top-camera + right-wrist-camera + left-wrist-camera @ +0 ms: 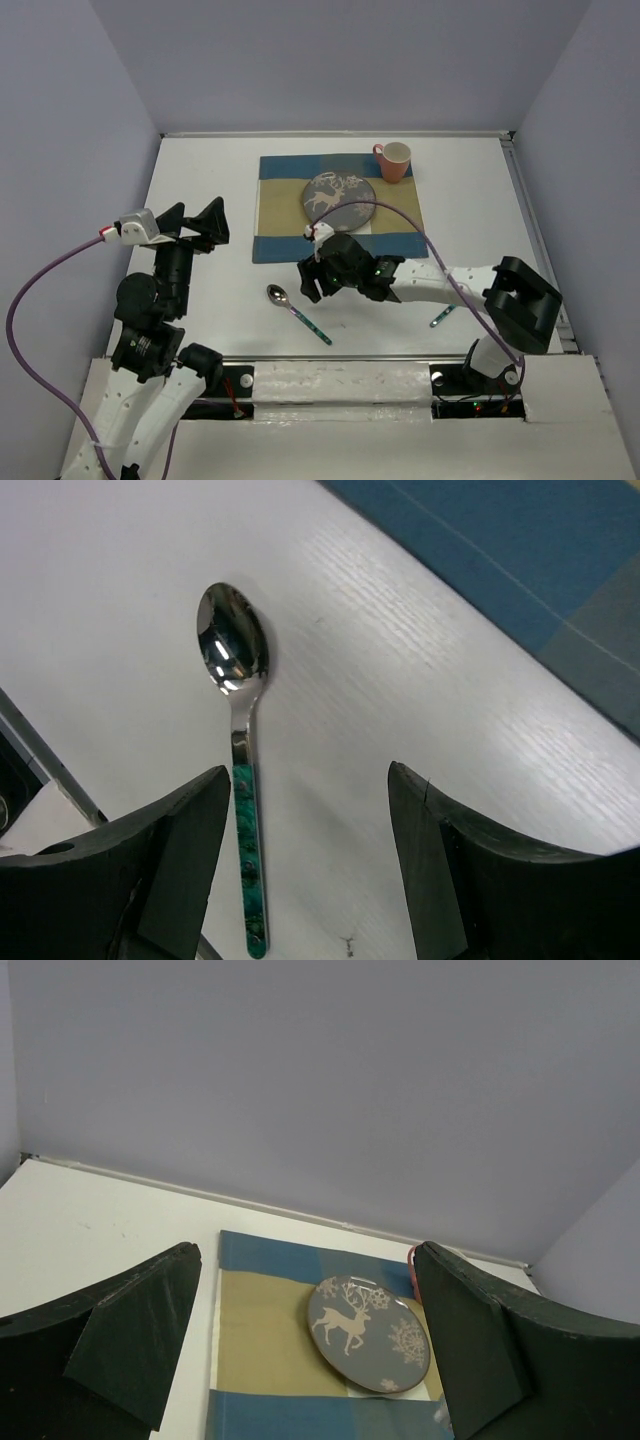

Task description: Set the dinner table for one person

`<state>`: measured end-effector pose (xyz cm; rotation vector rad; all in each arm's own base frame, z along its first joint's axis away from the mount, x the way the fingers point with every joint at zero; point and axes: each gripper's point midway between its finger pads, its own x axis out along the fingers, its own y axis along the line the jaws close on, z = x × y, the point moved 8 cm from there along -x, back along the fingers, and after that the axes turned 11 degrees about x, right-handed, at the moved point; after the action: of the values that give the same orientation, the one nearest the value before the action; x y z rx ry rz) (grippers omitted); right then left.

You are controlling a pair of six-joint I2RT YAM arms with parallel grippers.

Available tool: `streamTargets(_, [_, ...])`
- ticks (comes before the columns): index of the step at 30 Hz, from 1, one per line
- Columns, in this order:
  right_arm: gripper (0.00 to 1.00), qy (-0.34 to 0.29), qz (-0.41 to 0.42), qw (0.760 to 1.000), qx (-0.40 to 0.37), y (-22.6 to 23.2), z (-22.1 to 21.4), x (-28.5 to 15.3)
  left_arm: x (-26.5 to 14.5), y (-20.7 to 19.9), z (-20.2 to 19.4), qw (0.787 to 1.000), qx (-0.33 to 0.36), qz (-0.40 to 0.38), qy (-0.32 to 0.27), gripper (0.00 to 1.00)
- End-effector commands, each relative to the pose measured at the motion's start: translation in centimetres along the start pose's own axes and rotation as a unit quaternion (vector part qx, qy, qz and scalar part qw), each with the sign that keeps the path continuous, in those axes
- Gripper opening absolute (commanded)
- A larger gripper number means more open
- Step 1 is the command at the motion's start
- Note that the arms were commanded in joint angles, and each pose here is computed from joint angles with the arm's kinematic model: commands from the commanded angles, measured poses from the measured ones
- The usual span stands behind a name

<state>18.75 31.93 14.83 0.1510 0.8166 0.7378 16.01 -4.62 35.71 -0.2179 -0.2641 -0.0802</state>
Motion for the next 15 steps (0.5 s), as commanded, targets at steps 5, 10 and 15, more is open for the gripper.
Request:
streamTargets(5, [0.71, -0.02, 0.009, 0.999, -0.046, 4.6, -0.1, 2.9, 0.2, 0.2, 0.8, 1.0, 0.004, 0.006, -0.021, 0.99])
streamTargets(10, [0.71, -0.005, -0.009, 0.998, -0.064, 5.0, -0.8, 4.0, 0.0, 0.2, 1.0, 1.0, 0.003, 0.006, -0.025, 0.99])
streamTargets(15, [0.7, 0.0, -0.023, 0.997, -0.074, 5.0, -1.3, 4.7, -0.1, 0.2, 1.0, 1.0, 0.003, 0.004, -0.026, 0.99])
